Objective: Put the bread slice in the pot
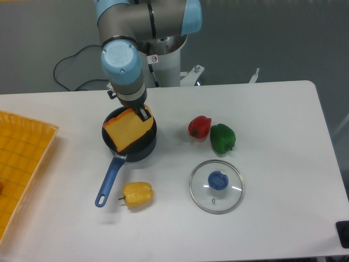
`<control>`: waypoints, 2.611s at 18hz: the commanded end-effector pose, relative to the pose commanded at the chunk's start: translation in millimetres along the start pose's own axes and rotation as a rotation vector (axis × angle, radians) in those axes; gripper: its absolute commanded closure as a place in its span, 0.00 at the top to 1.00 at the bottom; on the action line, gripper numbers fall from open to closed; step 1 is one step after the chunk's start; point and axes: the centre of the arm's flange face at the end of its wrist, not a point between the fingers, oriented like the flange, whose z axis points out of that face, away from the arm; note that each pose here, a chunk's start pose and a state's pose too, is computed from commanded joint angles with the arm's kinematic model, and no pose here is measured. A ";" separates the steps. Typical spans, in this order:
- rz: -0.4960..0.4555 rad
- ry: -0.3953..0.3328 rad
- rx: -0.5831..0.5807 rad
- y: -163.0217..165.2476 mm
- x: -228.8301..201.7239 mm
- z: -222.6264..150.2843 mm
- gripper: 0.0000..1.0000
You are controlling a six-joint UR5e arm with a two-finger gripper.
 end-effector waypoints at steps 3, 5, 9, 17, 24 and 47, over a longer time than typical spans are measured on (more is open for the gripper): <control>0.000 0.000 -0.005 0.0 -1.1 1.2 0.00; 0.001 -0.003 -0.004 -0.8 -1.0 0.3 0.00; -0.002 -0.003 -0.004 -1.3 -2.1 1.4 0.00; -0.001 -0.001 -0.007 -2.0 -4.1 2.7 0.00; 0.002 0.001 -0.016 -2.0 -3.8 5.0 0.00; 0.034 0.029 -0.063 -22.2 -6.0 13.8 1.00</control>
